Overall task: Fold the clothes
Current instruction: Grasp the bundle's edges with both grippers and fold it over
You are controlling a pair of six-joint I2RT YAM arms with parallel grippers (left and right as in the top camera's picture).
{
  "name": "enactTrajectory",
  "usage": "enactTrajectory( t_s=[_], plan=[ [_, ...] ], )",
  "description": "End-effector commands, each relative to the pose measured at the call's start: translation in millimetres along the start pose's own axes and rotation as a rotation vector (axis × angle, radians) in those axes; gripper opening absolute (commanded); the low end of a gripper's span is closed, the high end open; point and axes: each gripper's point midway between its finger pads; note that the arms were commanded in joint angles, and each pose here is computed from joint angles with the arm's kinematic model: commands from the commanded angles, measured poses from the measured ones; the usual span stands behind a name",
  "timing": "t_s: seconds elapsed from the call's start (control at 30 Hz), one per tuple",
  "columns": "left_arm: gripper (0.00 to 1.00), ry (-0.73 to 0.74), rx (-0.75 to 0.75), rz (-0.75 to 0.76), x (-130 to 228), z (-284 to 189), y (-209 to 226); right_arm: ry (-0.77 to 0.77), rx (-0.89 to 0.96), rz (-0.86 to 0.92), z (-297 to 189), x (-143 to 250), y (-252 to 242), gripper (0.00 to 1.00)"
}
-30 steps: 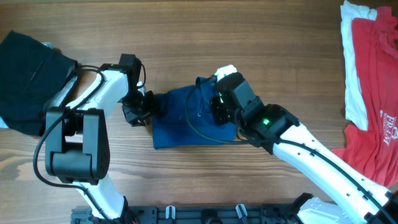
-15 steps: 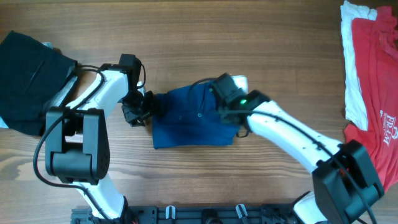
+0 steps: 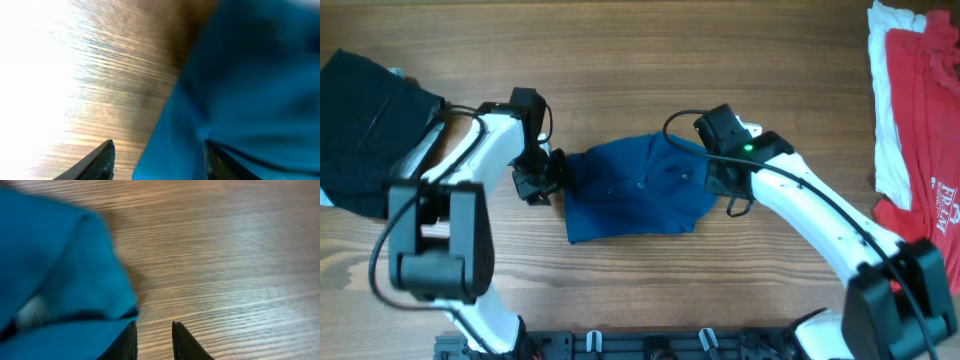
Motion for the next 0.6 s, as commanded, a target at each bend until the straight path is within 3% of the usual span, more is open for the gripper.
enactTrajectory(
  t_s=[0.0, 0.1, 0.2, 0.37, 0.57],
  plan=[
    [0.59, -0.304, 0.052, 0.035, -23.7, -74.3, -11.6, 0.049, -0.320, -0.182, -39.3, 17.5, 43.4, 0.23],
    [0.64, -0.484, 0.134, 0.076, -48.0, -106.7, -30.9, 0.116, -0.553, -0.278, -62.2, 36.0, 75.6, 0.24],
    [0.64, -0.525, 0.157, 0.096, -65.2, -103.4, -41.1, 0.170, -0.591, -0.297, -58.5, 49.9, 86.1, 0.24],
    [0.66, -0.428, 0.146, 0.124, -78.5, -50.4, -53.3, 0.292, -0.589, -0.271, -32.2, 79.1, 102.3, 0.23],
    [0.66, -0.211, 0.053, 0.127, -63.2, 23.9, -38.5, 0.374, -0.503, -0.222, 0.8, 88.0, 99.0, 0.24]
  ],
)
Point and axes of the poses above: each gripper's point midway between its finger pads, its own z axis out along the fingers, its own y axis along the line the jaws close on, x = y × z, and after that the axes turned 4 degrees about z, right-handed
